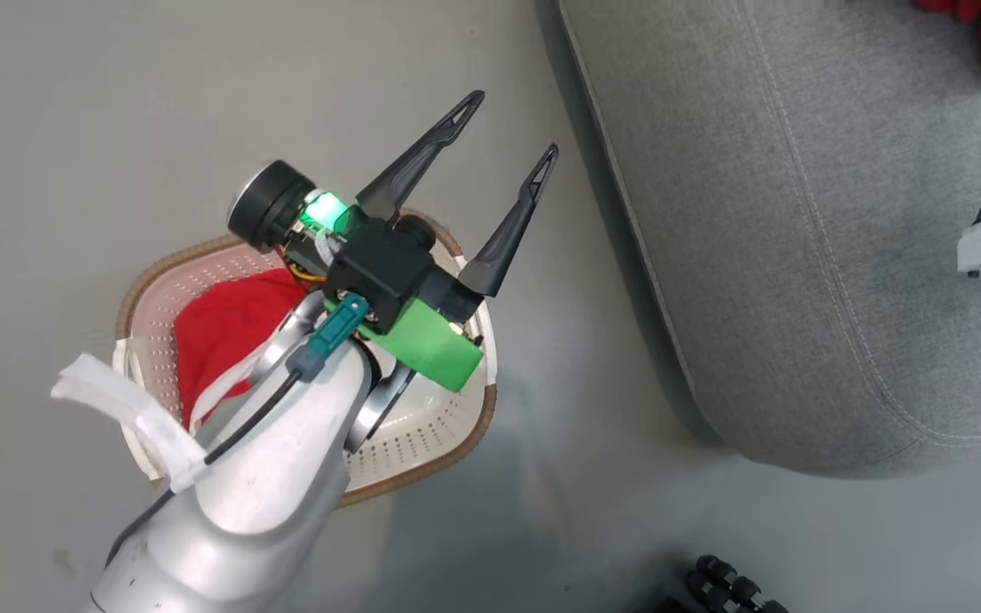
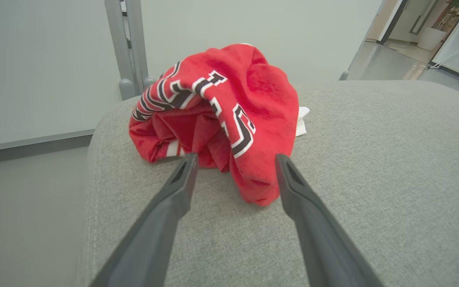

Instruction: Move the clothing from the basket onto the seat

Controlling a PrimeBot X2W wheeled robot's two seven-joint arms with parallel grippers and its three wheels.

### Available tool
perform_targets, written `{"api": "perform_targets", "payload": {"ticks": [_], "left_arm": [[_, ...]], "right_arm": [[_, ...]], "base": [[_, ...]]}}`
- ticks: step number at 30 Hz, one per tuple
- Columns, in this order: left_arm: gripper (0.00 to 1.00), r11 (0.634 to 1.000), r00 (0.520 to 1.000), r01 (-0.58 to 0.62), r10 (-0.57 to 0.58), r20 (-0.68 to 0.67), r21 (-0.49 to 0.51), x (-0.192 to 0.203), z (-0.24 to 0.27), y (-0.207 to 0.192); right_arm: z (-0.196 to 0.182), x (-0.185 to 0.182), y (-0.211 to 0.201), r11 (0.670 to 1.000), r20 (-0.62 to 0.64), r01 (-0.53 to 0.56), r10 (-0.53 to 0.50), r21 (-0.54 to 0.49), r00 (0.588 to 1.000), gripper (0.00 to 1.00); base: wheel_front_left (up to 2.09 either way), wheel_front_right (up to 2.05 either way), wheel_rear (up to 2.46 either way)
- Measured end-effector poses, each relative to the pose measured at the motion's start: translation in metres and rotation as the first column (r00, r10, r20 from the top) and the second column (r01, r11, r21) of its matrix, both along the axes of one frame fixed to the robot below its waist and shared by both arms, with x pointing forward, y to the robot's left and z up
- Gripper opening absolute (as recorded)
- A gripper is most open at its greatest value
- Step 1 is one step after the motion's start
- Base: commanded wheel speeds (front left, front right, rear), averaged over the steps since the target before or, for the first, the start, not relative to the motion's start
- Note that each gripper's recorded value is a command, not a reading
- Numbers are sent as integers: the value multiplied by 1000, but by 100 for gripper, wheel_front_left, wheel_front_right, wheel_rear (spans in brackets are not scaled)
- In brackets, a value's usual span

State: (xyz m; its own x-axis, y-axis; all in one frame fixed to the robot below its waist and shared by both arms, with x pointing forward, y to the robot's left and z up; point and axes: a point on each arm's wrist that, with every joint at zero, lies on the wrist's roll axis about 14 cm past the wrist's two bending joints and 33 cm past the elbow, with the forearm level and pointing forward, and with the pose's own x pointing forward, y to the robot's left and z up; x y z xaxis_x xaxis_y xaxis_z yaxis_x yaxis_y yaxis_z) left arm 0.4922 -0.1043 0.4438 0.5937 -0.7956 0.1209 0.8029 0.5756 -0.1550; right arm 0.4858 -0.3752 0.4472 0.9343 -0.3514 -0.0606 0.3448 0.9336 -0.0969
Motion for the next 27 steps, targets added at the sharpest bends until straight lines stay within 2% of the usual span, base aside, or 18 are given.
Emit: {"api": "perform_targets", "payload": {"ticks": [7,12,16,21,27], "left_arm": [[100,992,992,-128,128,-5,2,-6,22,35],[100,967,967,-254,255,-3,7,-7,35,72],[100,926,926,-377,377,-5,13,-8,42,112],[100,856,856,-517,517,-3,16,-14,51,163],[100,774,774,-633,633,1,17,-28,58,210]], "right_arm": [[23,-21,40,996,83,-73,69,50,994,100],[43,-23,76,984,153,-160,147,76,977,100],[59,-19,110,965,210,-247,224,88,952,100],[74,-14,156,927,266,-360,324,101,908,100],[87,-15,202,878,313,-464,411,116,856,100]], "base": [[0,0,0],[0,0,0],[0,0,0],[0,0,0],[0,0,0]]}}
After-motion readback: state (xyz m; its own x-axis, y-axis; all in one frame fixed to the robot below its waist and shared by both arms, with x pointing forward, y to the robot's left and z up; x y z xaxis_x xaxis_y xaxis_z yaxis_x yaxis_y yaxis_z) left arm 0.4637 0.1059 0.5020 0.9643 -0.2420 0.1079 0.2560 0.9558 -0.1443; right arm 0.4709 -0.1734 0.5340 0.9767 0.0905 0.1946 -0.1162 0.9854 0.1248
